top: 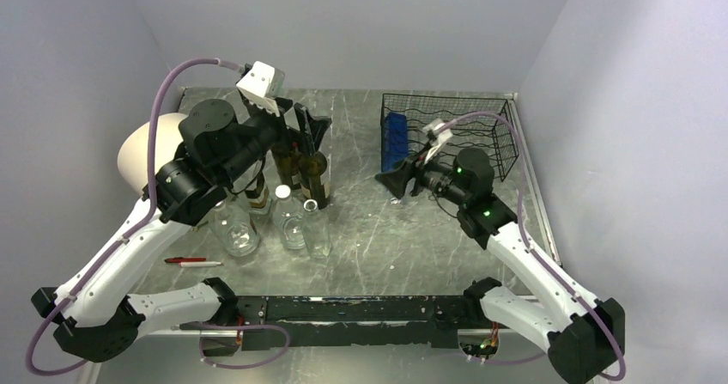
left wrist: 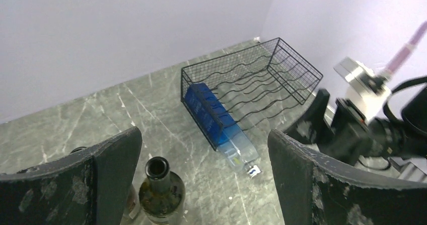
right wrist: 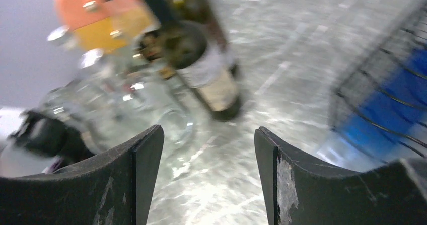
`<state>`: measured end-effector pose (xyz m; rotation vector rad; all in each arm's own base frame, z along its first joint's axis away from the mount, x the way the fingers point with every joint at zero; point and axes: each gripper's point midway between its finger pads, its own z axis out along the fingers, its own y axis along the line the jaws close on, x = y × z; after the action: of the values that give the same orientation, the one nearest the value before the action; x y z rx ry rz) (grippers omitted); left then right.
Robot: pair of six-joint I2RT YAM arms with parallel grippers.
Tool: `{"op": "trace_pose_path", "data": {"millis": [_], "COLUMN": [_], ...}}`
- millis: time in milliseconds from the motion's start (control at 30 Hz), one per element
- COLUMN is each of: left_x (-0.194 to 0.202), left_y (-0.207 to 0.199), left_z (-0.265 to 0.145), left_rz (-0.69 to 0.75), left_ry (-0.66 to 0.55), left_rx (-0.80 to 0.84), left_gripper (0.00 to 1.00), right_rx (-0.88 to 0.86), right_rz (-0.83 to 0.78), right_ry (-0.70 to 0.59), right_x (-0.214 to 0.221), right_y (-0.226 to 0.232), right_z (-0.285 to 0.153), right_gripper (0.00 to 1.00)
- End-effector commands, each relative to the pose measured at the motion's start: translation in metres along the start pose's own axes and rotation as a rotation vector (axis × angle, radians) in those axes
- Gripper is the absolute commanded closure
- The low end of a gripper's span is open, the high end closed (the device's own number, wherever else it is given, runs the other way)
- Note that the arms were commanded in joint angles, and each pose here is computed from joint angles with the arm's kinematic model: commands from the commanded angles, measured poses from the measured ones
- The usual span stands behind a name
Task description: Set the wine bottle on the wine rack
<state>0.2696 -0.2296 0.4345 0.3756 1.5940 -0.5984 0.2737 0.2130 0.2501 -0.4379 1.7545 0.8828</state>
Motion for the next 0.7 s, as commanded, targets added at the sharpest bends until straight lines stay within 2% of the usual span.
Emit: {"op": "trace_pose_path", "data": {"millis": [0,200,433,667], "left_x": [-0.006,-0.011,-0.015,-0.017], "left_y": [0.017,0.026,0.034,0.034], "left_z": [-0.002,-0.009,-0.013,-0.018], "left_rz": [0.043,0.052,0.056,0.051], "left_ry": [-0.03,-0.042,-0.056,-0.059], "left_rx": [-0.083,-0.13,-0.169,-0.17], "left_gripper": [0.01,0.01,0.01,0.01], "right_rx": [-0.283,-0.462,-0.497,-0.467], "right_rz": [-0.153,-0.256,-0.327,-0.326], "right_ry": [-0.017,-0.017,0.027,0.024], "right_x": [-0.008,0.007,0.026,0.032], "right_y": [0.079,0.143,0.179,0.191], "right_z": [0.002,0.009,0.037,0.059], "right_gripper": [0.3,0.3,0.3,0.3]}}
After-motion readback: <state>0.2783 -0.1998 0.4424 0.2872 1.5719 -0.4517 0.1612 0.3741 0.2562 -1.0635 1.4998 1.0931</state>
